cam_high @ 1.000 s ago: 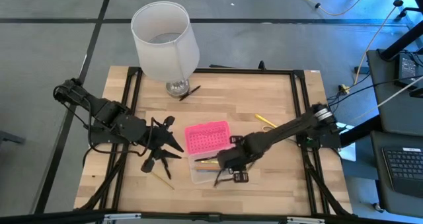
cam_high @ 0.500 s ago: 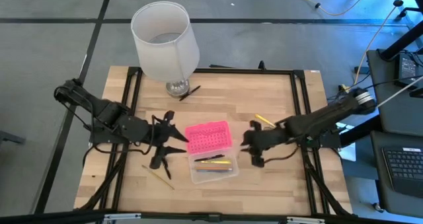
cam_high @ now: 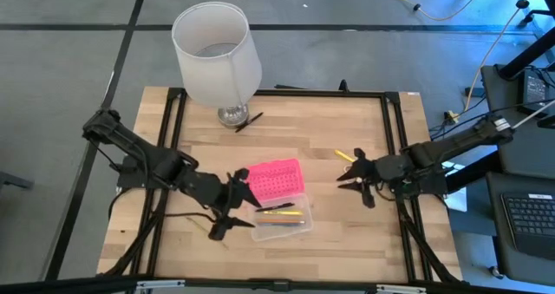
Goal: Pick & place school supplies into a supply box
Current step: Put the black pen into the transparent supply box
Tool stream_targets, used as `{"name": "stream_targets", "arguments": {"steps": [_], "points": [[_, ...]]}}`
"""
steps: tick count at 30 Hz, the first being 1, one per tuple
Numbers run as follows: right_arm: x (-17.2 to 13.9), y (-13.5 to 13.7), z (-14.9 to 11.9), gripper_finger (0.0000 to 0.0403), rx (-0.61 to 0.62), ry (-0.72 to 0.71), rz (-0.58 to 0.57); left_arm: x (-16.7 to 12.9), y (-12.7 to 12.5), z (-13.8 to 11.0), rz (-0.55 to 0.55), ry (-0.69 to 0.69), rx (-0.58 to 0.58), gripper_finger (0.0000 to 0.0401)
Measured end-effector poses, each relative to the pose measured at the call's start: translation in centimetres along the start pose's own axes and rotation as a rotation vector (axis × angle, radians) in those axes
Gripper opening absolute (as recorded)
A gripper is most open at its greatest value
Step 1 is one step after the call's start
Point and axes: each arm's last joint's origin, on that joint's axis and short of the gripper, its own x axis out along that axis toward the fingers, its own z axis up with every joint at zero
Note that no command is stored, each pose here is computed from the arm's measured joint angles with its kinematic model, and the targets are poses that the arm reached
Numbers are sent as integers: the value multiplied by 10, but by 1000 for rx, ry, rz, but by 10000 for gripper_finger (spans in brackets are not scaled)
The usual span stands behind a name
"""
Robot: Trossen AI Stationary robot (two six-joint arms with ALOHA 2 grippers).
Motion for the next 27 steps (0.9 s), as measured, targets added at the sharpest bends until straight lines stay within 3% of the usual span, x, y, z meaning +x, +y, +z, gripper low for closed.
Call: {"name": "stream_targets", "arguments": {"steps": [7, 13, 17, 21, 27], "points": [[-8, -4, -8, 108, 30, -88, 30, 21, -5, -9, -60, 78, 11, 238], [-8, -5, -9, 108, 25, -98, 28, 37, -5, -16, -12, 115, 17, 237], [-8, -7, -8, 108, 28, -119, -36, 56, -5, -26, 0, 176, 22, 237], [-8, -8, -8, 108, 31, -132, -74, 61, -4, -45, -31, 366, 8, 237], [-8, -8, -8, 108, 36, -131, -74, 46, 0, -70, 93, 645, -33, 237]]}}
